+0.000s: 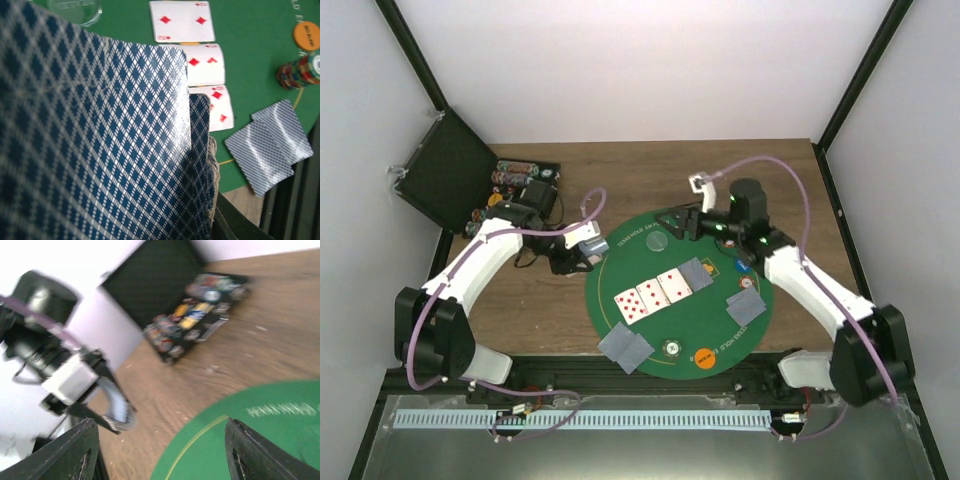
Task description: Distribute texas hold em gaming equipment
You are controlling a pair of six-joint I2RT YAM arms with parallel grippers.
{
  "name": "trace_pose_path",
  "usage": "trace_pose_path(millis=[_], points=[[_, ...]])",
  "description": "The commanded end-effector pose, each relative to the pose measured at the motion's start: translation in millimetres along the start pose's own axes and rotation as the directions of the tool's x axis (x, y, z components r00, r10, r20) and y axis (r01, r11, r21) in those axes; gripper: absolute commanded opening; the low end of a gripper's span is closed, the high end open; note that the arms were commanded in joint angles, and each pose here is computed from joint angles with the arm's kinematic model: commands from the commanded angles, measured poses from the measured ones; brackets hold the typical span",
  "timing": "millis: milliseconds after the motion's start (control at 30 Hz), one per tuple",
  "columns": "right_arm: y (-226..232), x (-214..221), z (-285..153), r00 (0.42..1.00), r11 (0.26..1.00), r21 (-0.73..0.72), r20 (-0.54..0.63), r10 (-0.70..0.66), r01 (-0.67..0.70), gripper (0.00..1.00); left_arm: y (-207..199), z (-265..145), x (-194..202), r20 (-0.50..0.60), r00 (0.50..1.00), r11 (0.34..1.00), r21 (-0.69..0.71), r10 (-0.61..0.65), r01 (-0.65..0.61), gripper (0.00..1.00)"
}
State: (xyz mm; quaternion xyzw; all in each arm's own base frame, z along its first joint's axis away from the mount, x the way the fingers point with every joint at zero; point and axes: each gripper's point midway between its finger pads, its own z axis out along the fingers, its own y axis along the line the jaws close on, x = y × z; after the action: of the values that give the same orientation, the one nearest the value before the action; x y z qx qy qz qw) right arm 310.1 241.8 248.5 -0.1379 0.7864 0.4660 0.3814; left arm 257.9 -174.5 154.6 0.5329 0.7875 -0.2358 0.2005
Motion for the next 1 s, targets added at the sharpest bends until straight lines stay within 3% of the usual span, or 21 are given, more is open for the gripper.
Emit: trace_pose_path(millis=[0,367,633,733,867,967], points=[[83.7,14.5,22.8,0.928,0.843,-0.456,-0.089,-0.361,0.285,0.69,-28.6,-4.6,-9.6,0.028,0.997,0.994,0.076,0.072,-0.074,0.31],[109.8,39.0,80.0,0.896,0.742,-0.616,-0.128,-0.426,0.265,0.69,-47.1,-11.9,-19.9,0.07,0.994,0.985,0.149,0.081,-0.091,0.31],[106.8,50.2,98.7,0.896,0.755,-0.609,-0.156,-0.415,0.244,0.68,-44.3,-12.5,-23.4,0.076,0.994,0.987,0.139,0.073,-0.083,0.31],[105.0,49.2,103.2,0.902,0.763,-0.602,-0.157,-0.402,0.235,0.61,-45.2,-13.1,-24.3,0.082,0.994,0.986,0.142,0.072,-0.083,0.31],[101.2,46.5,108.5,0.909,0.786,-0.576,-0.166,-0.382,0.225,0.43,-44.9,-12.8,-24.0,0.08,0.994,0.987,0.142,0.069,-0.08,0.31],[98.6,46.5,109.0,0.91,0.797,-0.559,-0.166,-0.379,0.23,0.41,-44.7,-12.7,-23.9,0.079,0.994,0.987,0.141,0.069,-0.08,0.31]])
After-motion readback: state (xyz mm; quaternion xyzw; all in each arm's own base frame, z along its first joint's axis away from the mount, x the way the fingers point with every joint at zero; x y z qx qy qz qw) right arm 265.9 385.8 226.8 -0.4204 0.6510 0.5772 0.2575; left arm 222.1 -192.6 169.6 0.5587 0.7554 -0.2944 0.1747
